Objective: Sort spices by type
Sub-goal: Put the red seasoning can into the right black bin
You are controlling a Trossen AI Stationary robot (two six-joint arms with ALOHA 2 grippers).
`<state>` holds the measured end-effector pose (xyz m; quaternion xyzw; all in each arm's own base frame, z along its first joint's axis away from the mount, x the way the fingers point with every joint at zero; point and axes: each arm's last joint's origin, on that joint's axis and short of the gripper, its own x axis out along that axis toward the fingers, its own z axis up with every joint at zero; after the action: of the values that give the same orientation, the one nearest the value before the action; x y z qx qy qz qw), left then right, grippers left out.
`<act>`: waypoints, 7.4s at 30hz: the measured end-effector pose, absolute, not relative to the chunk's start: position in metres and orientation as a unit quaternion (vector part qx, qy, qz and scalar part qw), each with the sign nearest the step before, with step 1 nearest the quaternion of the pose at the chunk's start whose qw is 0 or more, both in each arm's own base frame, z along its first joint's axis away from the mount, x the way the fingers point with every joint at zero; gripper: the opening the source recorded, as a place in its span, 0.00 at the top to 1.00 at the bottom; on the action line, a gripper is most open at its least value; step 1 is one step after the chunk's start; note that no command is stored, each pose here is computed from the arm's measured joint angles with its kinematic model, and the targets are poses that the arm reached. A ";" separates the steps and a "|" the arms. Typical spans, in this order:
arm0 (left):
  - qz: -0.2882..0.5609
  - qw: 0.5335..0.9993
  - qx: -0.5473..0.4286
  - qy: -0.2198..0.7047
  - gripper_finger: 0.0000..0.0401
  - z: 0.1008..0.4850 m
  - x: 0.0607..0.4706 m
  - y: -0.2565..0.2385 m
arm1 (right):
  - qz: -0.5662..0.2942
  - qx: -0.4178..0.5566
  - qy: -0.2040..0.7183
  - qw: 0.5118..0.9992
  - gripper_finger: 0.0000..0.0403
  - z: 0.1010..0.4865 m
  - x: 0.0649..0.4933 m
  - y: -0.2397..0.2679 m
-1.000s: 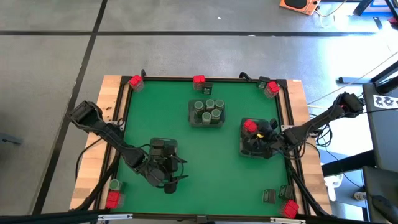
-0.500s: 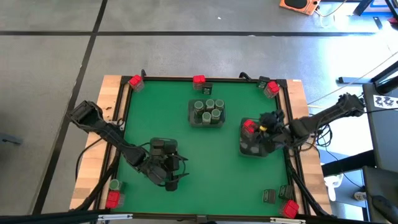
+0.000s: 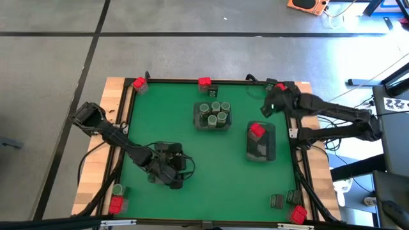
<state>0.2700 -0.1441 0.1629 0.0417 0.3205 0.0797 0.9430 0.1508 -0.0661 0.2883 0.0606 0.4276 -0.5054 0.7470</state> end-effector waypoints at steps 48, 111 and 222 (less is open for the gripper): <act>0.070 0.974 -0.052 0.209 0.28 0.151 0.222 -0.102 | -0.534 0.211 0.675 0.464 0.13 0.194 0.172 -0.267; 0.072 0.974 -0.048 0.211 0.28 0.150 0.222 -0.101 | -0.428 0.223 0.723 0.494 0.26 0.187 0.199 -0.247; 0.072 0.974 -0.039 0.210 0.28 0.151 0.222 -0.101 | -0.320 0.271 0.699 0.580 0.48 0.184 0.216 -0.212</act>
<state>0.2222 -0.1011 0.1507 -0.0388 0.2104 0.0721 0.9742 0.2159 -0.2122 0.1844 0.2708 0.6987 -0.3198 0.5798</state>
